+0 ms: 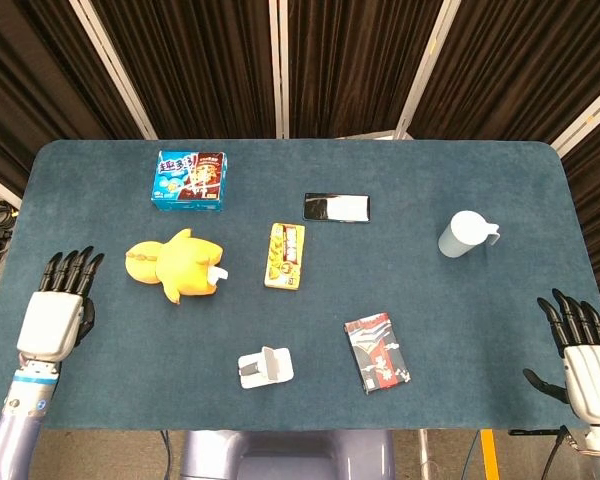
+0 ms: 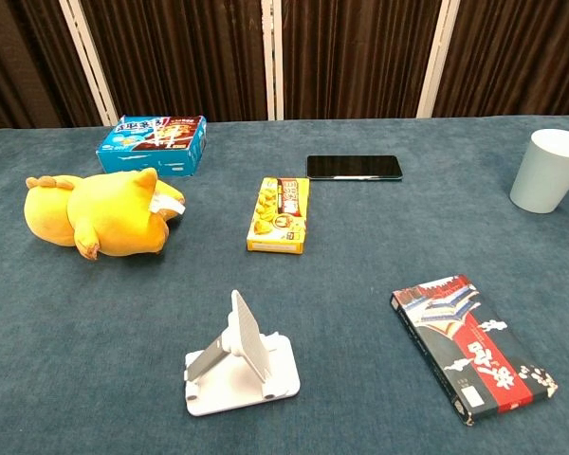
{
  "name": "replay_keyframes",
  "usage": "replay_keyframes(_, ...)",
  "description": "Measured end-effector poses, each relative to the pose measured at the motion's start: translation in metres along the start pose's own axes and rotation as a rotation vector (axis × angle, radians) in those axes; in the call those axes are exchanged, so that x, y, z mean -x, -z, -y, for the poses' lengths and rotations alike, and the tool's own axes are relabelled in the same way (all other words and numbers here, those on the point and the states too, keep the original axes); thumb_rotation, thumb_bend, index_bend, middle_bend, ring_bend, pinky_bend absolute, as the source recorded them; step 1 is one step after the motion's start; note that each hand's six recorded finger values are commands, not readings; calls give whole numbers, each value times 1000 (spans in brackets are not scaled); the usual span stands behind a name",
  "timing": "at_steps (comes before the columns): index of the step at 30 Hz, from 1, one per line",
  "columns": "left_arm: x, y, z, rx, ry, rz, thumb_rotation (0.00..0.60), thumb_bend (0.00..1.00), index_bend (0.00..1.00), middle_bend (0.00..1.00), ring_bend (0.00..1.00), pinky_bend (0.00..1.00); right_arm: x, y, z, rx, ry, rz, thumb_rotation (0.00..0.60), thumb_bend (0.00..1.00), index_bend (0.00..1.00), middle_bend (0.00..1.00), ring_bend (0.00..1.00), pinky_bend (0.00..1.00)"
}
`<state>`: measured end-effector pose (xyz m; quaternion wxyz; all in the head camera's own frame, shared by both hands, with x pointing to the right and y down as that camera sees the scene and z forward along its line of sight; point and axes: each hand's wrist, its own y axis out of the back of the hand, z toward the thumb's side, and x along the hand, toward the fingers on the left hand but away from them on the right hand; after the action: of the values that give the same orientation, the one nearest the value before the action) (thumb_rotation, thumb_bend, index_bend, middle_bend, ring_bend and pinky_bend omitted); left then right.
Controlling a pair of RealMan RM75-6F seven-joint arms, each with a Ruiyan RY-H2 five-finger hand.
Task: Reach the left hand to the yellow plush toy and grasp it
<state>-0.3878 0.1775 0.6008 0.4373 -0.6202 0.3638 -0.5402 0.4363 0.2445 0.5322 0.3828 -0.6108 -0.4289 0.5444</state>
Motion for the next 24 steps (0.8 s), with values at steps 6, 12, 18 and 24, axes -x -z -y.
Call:
replay_keyframes(6,-26,-10,8,-29,42,44,600,1000,0,0,0,0,0,1,-1,8,-1,3,600,157,0,0,0,0)
replay_keyframes(12,-56,-19,19,-16,89,90,600,1000,0,0,0,0,2,4,-1,15,-2,10,600,157,0,0,0,0)
replay_keyframes(18,-82,-27,36,-7,150,113,600,1000,0,0,0,0,3,5,1,16,-10,15,600,157,0,0,0,0)
replay_keyframes(24,-103,-37,61,-26,217,103,600,1000,0,0,0,0,6,10,2,19,-15,30,600,157,0,0,0,0)
